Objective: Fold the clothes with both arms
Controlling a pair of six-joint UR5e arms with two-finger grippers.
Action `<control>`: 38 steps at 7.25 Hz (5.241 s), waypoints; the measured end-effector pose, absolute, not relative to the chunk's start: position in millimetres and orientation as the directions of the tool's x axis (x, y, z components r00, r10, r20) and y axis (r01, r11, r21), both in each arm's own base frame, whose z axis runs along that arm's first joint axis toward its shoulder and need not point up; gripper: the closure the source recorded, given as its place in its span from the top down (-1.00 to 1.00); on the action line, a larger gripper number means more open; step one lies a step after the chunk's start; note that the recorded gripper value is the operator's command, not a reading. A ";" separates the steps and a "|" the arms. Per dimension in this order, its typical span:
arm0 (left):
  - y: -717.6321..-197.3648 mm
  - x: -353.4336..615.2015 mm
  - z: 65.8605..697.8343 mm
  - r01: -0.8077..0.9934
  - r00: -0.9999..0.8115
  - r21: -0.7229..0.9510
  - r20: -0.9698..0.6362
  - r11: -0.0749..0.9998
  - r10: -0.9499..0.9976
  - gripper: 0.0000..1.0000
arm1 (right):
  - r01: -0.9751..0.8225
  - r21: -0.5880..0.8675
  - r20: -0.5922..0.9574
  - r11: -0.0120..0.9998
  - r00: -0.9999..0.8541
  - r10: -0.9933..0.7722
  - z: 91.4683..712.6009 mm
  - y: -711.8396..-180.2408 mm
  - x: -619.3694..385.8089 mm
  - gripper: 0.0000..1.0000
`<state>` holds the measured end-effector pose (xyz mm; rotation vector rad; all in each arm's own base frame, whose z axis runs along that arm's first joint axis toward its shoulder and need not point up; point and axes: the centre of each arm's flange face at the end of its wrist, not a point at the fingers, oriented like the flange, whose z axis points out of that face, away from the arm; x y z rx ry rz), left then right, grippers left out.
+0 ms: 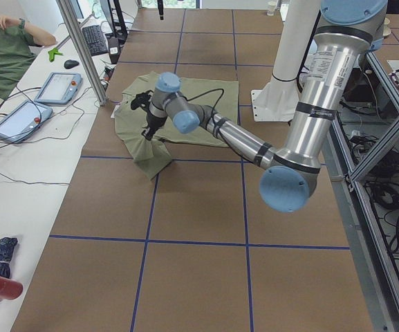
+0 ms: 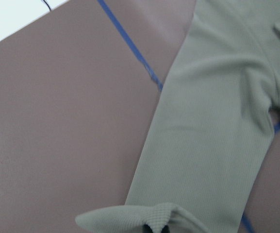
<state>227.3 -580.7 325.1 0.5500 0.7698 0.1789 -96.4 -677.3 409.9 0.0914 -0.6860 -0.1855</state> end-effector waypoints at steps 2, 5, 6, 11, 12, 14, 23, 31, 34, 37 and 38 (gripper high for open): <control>-614.7 258.3 234.5 0.209 0.653 0.428 -0.730 0.879 0.201 -1.00 | 0.202 0.147 0.602 0.968 0.758 -0.250 425.9 -668.8 -67.6 0.99; -634.3 376.7 136.9 0.370 0.578 0.298 -0.815 0.880 0.033 -1.00 | 0.213 0.148 0.598 0.966 0.759 -0.259 430.4 -663.9 -61.6 0.99; -627.8 431.0 117.5 0.415 0.550 0.277 -0.835 0.867 0.003 -1.00 | 0.210 0.145 0.598 0.967 0.760 -0.255 430.3 -663.8 -61.5 0.99; -550.4 596.1 97.3 0.417 0.447 0.279 -0.891 0.865 0.072 -1.00 | 0.204 0.139 0.600 0.969 0.761 -0.246 430.0 -663.7 -62.0 0.99; -543.7 614.0 94.0 0.397 0.440 0.298 -0.892 0.868 0.105 0.38 | 0.203 0.139 0.600 0.969 0.761 -0.246 429.7 -663.9 -62.1 0.99; -538.3 627.1 86.1 0.360 0.443 0.356 -0.879 0.862 0.178 1.00 | 0.200 0.137 0.601 0.970 0.762 -0.242 430.0 -663.8 -62.9 1.00; -685.9 362.2 266.8 -0.133 0.558 0.498 -0.677 0.857 0.480 1.00 | 0.036 0.109 0.674 0.993 0.731 -0.101 297.3 -675.3 -275.3 0.99; -701.2 261.0 342.0 -0.202 0.484 0.532 -0.676 0.822 0.556 1.00 | -0.021 0.258 0.451 0.966 0.887 -0.101 171.5 -609.1 -592.6 0.23; -700.0 260.1 340.9 -0.202 0.482 0.535 -0.675 0.820 0.559 1.00 | -0.041 0.335 0.447 0.941 0.886 -0.121 187.6 -605.1 -634.6 0.11; -699.9 260.0 340.9 -0.201 0.482 0.536 -0.674 0.820 0.559 1.00 | -0.039 0.351 0.449 0.935 0.884 -0.131 186.1 -597.1 -646.4 0.10; -699.8 259.9 341.3 -0.201 0.482 0.535 -0.675 0.820 0.559 1.00 | -0.044 0.356 0.447 0.933 0.885 -0.129 185.5 -595.1 -649.2 0.10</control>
